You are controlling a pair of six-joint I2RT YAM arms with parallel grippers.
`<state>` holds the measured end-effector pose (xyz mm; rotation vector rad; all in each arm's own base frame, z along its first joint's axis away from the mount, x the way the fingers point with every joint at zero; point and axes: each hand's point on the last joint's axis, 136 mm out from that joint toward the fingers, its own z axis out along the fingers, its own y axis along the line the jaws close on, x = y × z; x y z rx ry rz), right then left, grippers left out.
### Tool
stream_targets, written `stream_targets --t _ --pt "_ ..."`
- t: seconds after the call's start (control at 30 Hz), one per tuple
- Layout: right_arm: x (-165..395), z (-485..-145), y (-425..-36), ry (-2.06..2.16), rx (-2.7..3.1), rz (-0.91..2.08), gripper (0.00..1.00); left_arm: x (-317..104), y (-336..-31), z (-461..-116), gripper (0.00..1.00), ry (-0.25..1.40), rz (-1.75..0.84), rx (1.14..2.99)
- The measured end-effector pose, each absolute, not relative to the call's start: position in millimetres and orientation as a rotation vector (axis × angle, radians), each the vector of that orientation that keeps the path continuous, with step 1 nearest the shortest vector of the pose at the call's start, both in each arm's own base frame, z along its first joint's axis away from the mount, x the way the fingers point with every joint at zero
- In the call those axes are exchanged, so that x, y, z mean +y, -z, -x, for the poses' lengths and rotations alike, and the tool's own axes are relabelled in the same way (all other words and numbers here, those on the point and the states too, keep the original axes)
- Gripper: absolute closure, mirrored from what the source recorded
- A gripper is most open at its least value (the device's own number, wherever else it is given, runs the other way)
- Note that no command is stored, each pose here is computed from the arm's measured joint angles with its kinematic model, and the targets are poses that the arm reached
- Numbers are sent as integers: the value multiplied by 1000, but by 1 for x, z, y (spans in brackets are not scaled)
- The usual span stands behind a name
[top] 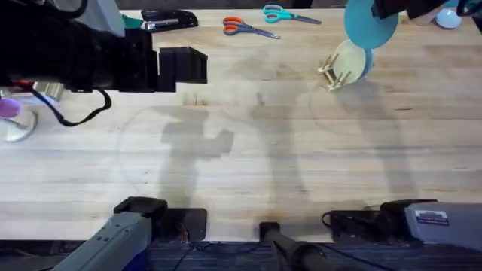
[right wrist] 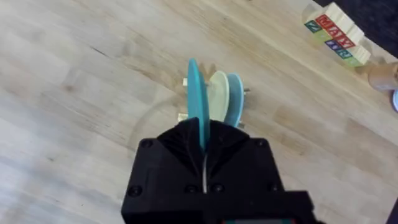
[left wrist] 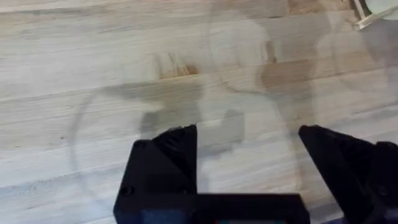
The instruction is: Pick up the plates from the table one by one and place each into a slot on the dish rack.
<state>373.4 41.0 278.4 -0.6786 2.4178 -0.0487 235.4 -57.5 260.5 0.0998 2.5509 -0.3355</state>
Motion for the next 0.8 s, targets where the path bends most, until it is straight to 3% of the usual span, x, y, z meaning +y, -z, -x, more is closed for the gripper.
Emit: stream_targets --t 0.8 --pt "34 -378 -269 82 2463 633 970 -58 -260 -236 7 336 -100 2551"
